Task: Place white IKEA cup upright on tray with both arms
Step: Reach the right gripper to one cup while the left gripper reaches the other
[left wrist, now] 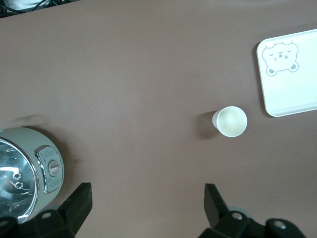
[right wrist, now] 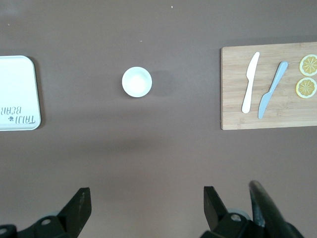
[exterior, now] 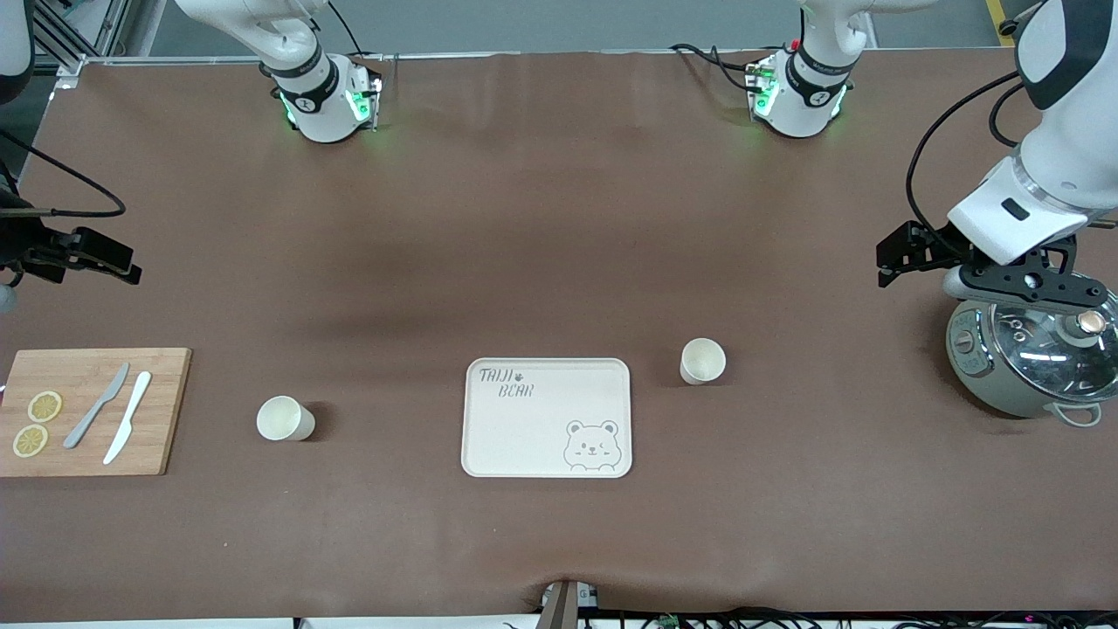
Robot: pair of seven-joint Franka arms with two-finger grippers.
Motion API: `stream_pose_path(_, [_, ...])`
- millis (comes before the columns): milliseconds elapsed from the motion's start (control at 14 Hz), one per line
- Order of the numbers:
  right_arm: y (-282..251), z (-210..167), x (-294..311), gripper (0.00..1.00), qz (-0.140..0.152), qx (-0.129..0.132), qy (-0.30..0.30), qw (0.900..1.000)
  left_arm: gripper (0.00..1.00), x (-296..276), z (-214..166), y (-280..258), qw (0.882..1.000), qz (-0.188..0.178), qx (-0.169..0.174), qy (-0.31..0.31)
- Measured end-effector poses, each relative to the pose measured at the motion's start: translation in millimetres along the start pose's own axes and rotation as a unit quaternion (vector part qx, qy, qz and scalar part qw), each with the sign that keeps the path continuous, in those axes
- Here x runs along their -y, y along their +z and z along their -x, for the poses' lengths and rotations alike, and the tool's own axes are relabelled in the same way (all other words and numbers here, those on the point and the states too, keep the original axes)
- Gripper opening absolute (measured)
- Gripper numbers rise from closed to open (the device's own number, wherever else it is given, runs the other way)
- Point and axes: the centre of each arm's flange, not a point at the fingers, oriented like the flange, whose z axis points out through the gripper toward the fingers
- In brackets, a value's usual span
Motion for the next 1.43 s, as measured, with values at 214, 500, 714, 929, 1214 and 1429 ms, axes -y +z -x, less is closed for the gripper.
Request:
stream_pose_path(214, [-1.2,-1.6,2.2,1.0,0.0,-0.008,-0.002,1.0,1.0,0.0,0.1,0.5,1.0,-0.001,0.001,0.0])
stream_pose_path(500, [-0.5,-1.6,1.5,1.0,0.0,-0.007,-0.001,1.0,1.0,-3.2,-0.4,3.3,1.0,0.0,0.003,0.003])
stream_pose_path(714, [-0.5,-0.7,3.5,1.0,-0.001,-0.007,-0.003,1.0,1.0,-32.7,-14.5,45.2,1.0,0.008,0.01,0.005])
stream_pose_path(929, [-0.1,-0.5,4.1,1.0,-0.001,-0.006,-0.004,1.0,1.0,-83.8,-23.7,138.2,1.0,0.022,0.004,-0.002])
stream_pose_path(1214, [0.2,-3.2,5.7,1.0,-0.001,-0.015,-0.005,1.0,1.0,-87.7,-11.8,202.6,0.999,0.026,0.019,-0.002])
stream_pose_path(1429, [19.0,-13.6,11.6,1.0,0.0,-0.014,-0.01,1.0,1.0,-93.0,-9.0,226.3,0.999,0.029,0.017,0.002])
